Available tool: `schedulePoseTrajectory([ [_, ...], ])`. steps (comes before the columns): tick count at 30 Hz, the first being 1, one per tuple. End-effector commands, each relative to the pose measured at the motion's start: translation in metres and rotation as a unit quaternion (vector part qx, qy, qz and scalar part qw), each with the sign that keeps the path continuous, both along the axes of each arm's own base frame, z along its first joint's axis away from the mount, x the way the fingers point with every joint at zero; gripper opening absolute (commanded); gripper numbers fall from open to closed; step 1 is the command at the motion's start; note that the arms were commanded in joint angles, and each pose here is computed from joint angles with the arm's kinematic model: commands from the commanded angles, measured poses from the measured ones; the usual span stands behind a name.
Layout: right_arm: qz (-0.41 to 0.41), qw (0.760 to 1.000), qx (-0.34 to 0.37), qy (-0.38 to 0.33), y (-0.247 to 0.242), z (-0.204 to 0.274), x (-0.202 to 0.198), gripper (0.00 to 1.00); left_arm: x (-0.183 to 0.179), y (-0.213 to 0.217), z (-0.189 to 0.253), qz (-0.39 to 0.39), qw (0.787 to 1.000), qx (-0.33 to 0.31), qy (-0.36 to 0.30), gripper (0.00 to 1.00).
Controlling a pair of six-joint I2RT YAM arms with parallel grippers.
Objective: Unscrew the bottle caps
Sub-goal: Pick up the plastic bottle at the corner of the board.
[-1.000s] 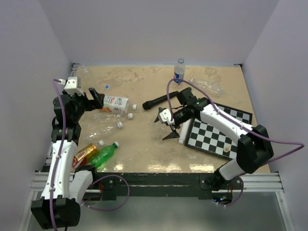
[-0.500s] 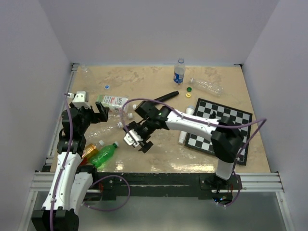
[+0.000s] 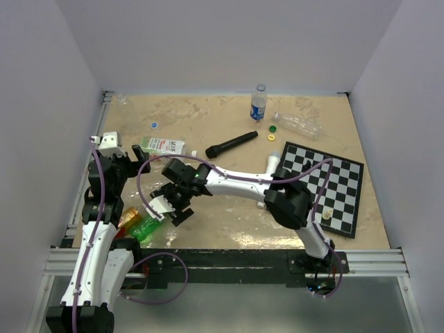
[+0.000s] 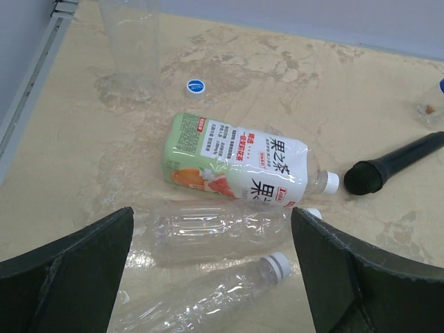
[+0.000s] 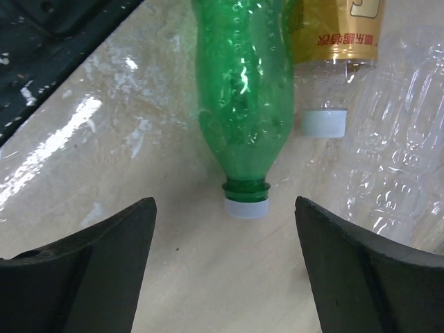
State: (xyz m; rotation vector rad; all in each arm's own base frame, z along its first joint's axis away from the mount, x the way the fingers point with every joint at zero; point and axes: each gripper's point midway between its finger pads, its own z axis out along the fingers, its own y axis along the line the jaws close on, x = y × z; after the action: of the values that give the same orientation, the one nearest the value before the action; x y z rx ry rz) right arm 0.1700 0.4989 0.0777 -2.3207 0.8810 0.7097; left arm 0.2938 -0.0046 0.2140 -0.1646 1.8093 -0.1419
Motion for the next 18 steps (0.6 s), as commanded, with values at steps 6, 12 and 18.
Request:
schedulePoseTrajectory([
  [6, -0.029, 1.000, 0.004, -0.011, 0.031, -0.013, 0.006, 0.76, 0.002, 0.004, 0.020, 0.012, 1.000, 0.002, -0.027, 1.00],
  [12, -0.039, 0.999, -0.002, -0.007, 0.038, -0.024, 0.005, 0.70, 0.002, 0.002, 0.019, 0.008, 1.000, 0.002, -0.027, 1.00],
  [18, -0.051, 0.999, -0.009, -0.008, 0.036, -0.032, 0.006, 0.55, 0.003, 0.002, 0.018, 0.006, 1.000, 0.002, -0.025, 1.00],
])
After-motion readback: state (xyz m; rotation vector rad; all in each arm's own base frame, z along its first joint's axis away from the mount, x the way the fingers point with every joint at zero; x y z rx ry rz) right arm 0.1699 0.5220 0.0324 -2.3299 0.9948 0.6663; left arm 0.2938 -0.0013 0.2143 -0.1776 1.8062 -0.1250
